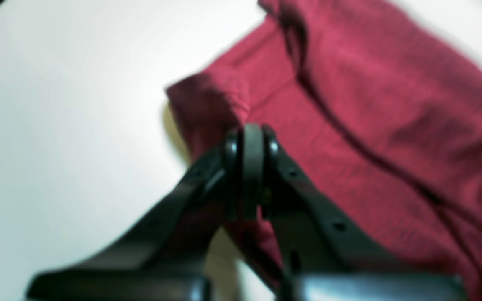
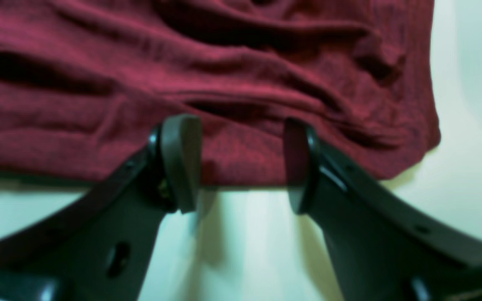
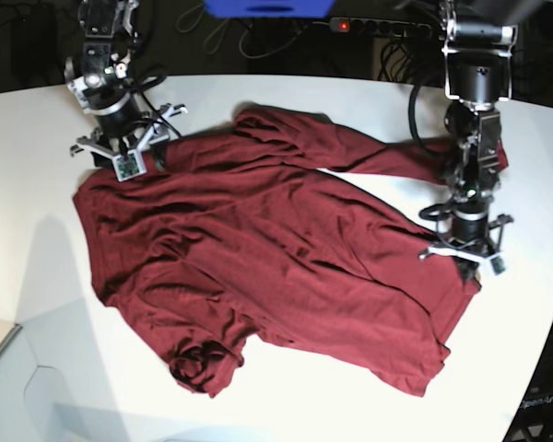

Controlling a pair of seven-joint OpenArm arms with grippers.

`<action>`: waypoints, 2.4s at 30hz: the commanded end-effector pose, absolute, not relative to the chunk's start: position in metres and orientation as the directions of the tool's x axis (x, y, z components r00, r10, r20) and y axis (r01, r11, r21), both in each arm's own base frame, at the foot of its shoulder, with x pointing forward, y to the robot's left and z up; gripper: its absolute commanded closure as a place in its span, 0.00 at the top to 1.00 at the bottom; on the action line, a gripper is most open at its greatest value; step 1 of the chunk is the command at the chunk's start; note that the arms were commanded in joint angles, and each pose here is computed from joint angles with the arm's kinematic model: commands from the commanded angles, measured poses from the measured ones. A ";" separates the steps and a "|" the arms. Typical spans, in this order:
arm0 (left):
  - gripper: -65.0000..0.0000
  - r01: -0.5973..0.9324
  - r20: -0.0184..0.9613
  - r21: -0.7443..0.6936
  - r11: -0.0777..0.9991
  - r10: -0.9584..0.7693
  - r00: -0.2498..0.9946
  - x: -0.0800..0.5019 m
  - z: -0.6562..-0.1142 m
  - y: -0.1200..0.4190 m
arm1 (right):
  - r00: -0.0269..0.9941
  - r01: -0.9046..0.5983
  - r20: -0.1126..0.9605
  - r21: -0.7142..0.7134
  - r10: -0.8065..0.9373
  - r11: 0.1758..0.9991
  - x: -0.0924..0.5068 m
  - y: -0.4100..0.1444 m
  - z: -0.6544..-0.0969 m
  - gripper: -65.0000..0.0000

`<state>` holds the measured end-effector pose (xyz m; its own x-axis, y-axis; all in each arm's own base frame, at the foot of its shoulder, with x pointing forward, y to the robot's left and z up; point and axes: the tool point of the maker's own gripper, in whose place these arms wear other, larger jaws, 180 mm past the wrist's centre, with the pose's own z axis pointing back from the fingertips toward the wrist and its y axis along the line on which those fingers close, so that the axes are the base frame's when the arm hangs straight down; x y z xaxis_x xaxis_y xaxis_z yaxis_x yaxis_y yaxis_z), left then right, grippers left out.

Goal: Layout the t-shirt on the table in an organized manner, then fold the t-shirt properly

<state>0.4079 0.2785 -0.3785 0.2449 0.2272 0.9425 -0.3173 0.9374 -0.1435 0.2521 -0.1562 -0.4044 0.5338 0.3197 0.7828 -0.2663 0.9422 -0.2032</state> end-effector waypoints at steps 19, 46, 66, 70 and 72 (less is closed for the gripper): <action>0.00 -0.533 0.927 -0.145 0.834 0.303 0.223 0.290 -0.374 0.352 | 0.477 -0.260 0.820 -0.212 0.316 0.942 0.261 -0.154 -0.388 0.44; 0.00 -0.592 0.917 -0.113 0.798 0.313 0.246 0.257 -0.386 0.372 | 0.602 -0.156 0.746 -0.241 0.286 0.958 0.290 -0.242 -0.434 0.59; 0.00 -0.620 0.868 -0.066 0.782 0.351 0.351 0.199 -0.422 0.360 | 0.553 -0.128 0.776 -0.279 0.302 0.952 0.316 -0.257 -0.410 0.59; 0.00 -0.603 0.890 -0.078 0.794 0.328 0.317 0.208 -0.404 0.358 | 0.554 -0.129 0.777 -0.274 0.299 0.953 0.316 -0.255 -0.411 0.59; 0.03 -0.591 0.894 -0.077 0.803 0.318 0.316 0.208 -0.395 0.356 | 0.553 -0.129 0.778 -0.273 0.297 0.953 0.316 -0.255 -0.411 0.59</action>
<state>0.2046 0.3468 -0.4081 0.3447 0.3539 0.8694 -0.5911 0.8013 -0.0919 0.3111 -0.2482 -0.4189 0.5685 0.2891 0.7702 -0.1460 0.9568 -0.2514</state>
